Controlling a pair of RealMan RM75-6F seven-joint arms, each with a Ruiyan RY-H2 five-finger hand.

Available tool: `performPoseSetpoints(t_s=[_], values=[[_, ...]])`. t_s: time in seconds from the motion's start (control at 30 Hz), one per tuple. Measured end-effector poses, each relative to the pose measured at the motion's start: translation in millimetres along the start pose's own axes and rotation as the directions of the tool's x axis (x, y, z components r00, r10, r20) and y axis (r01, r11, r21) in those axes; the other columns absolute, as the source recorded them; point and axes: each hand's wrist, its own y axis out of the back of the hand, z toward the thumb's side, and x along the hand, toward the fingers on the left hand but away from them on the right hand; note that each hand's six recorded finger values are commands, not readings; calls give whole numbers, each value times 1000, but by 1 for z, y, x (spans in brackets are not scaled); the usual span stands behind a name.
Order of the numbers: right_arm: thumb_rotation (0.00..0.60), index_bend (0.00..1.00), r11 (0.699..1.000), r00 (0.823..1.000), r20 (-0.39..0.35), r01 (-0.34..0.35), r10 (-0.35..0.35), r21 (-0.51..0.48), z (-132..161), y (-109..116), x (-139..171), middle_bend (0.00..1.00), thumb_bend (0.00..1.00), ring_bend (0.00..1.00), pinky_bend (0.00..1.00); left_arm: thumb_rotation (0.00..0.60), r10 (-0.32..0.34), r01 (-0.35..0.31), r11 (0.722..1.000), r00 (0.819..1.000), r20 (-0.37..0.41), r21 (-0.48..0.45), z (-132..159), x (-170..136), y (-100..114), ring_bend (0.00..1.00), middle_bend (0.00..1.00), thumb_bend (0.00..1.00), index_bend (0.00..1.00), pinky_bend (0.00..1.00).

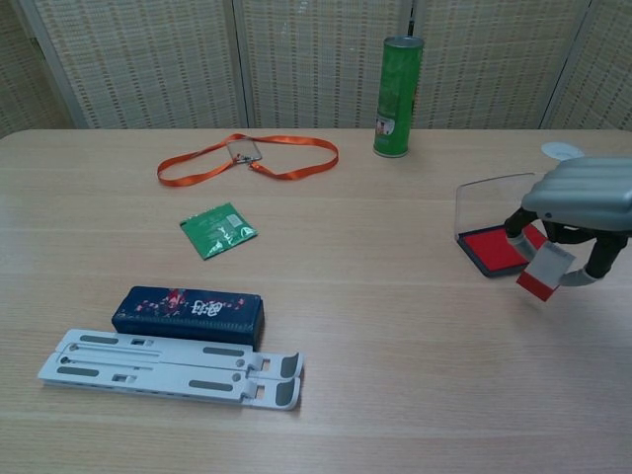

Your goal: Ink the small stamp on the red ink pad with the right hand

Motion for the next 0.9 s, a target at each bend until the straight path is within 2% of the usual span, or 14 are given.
performPoseSetpoints(t_s=[0.67,0.9], values=[[600,891,999,999,-20,-39,39,21,10,-20,-17,1000,271,903,841,600,10,-10,1000,1000,0,-11,-2,-2,4,98,72,230,0,269],[600,890,1000,999,-22,-27,28,10,10,-17,-15,1000,271,903,841,600,10,-10,1000,1000,1,-11,-2,-2,4,98,72,230,0,269]])
